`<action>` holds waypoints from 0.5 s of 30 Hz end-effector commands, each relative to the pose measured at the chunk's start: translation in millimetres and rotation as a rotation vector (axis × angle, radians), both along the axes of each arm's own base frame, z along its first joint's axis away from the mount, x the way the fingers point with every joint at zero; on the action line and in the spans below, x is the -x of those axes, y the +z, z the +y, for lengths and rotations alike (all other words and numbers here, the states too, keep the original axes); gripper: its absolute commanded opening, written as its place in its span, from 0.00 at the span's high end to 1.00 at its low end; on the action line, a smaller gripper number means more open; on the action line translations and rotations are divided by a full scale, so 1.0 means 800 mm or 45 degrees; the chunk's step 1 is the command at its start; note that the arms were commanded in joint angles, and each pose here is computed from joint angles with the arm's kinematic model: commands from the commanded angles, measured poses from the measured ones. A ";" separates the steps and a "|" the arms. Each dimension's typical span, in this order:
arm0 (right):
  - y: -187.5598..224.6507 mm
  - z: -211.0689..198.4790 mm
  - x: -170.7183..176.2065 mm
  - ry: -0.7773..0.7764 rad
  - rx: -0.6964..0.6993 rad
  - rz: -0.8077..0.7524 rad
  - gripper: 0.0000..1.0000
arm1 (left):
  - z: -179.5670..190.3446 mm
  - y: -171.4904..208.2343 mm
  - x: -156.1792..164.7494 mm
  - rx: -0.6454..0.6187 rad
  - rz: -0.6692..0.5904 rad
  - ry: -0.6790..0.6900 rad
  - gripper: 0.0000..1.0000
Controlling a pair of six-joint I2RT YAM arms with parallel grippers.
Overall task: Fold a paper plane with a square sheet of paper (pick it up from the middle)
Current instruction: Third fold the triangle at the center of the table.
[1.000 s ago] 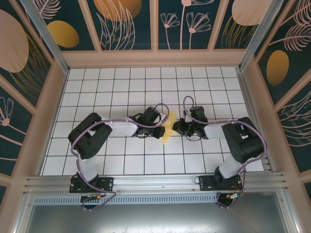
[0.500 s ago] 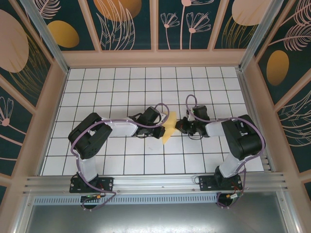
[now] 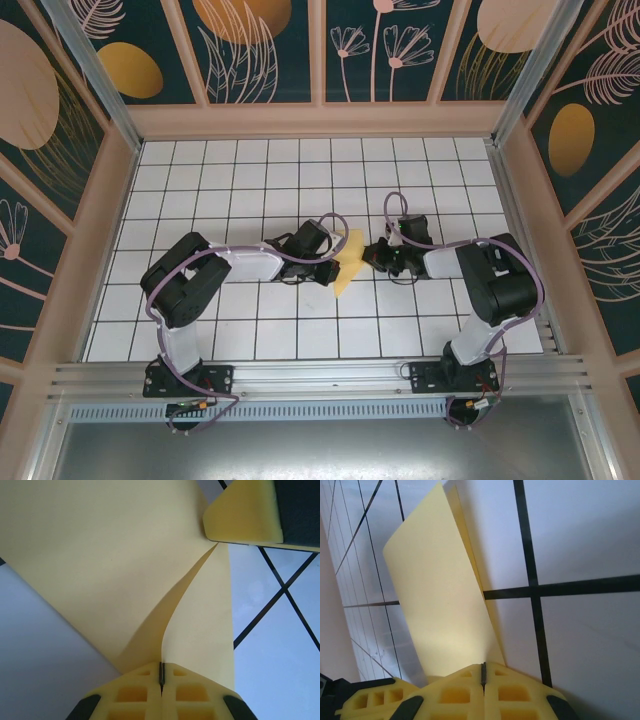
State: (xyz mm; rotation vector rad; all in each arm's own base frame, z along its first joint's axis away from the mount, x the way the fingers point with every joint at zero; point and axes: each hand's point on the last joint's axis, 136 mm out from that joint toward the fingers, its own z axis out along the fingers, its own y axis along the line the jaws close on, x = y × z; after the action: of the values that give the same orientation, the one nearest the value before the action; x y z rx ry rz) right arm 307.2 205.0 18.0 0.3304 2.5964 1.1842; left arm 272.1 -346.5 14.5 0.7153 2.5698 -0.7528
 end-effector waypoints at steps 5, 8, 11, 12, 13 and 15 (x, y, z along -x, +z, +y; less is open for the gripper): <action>0.011 -0.005 -0.002 -0.005 0.029 -0.034 1.00 | 0.035 -0.034 0.012 -0.172 0.064 0.033 0.90; 0.032 -0.008 -0.007 -0.003 0.048 -0.091 0.99 | 0.028 -0.008 0.000 -0.138 0.007 0.059 0.82; 0.045 -0.014 -0.007 -0.022 0.063 -0.125 0.94 | 0.027 0.022 -0.013 -0.109 -0.059 0.104 0.74; 0.048 -0.016 -0.006 -0.026 0.066 -0.132 0.92 | 0.027 0.031 -0.016 -0.102 -0.077 0.122 0.70; 0.052 -0.018 -0.005 -0.033 0.068 -0.140 0.90 | 0.029 0.040 -0.021 -0.096 -0.100 0.146 0.66; 0.055 -0.023 0.000 -0.053 0.079 -0.149 0.84 | 0.034 0.059 -0.029 -0.087 -0.146 0.203 0.63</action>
State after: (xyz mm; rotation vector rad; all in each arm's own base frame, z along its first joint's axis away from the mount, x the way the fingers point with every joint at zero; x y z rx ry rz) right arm 309.5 196.2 57.8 0.2875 2.5165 1.1287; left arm 281.2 -328.2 32.7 0.6380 2.5704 -0.6212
